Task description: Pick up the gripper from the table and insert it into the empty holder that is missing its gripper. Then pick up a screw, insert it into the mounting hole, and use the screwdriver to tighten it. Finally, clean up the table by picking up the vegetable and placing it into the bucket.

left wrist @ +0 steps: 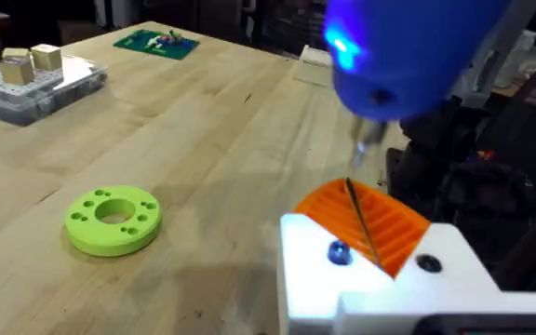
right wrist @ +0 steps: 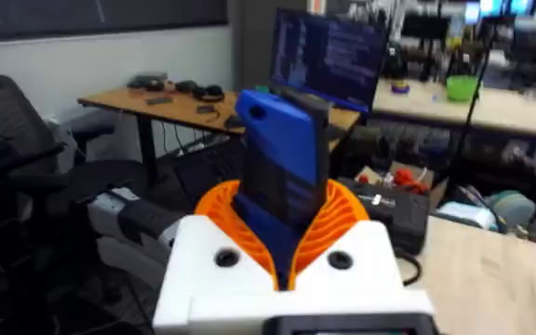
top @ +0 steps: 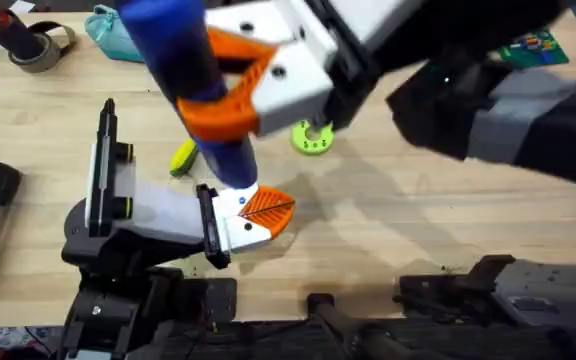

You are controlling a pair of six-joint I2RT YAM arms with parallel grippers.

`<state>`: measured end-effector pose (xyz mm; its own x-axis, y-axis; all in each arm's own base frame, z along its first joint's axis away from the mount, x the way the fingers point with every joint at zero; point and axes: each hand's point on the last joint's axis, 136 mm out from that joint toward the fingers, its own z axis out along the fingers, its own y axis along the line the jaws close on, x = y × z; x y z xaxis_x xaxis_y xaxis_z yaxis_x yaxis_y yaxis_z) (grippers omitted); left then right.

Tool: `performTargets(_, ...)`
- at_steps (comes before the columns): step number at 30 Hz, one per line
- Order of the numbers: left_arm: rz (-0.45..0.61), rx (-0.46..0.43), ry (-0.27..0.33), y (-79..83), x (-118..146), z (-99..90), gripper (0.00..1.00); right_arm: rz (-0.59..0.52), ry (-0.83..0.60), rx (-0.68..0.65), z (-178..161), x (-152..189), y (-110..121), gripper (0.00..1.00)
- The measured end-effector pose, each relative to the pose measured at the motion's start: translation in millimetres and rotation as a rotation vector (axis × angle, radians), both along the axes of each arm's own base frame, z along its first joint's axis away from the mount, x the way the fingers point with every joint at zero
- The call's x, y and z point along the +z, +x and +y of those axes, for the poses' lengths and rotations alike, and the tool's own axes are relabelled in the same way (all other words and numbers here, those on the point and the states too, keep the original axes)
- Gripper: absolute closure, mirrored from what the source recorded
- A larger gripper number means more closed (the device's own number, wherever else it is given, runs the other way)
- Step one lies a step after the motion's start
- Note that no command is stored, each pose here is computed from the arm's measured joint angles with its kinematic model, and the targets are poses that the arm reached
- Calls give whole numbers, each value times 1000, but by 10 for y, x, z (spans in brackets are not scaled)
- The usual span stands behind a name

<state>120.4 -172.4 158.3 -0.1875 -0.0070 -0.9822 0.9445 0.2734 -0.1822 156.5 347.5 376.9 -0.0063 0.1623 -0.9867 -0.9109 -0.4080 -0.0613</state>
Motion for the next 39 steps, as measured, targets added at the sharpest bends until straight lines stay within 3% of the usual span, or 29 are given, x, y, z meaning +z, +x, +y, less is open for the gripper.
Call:
performTargets(6,-1,6,1,11,0,3,984,-22,-26,-26,53,115,131,956)
performTargets(20,-1,8,1,13,0,4,983,-159,51,9,130,157,-74,956)
performTargets(30,-1,9,1,16,-1,4,984,-76,-13,-14,70,-167,-118,957)
performTargets(39,-2,10,1,17,0,5,985,-88,19,-80,-51,-60,-188,956)
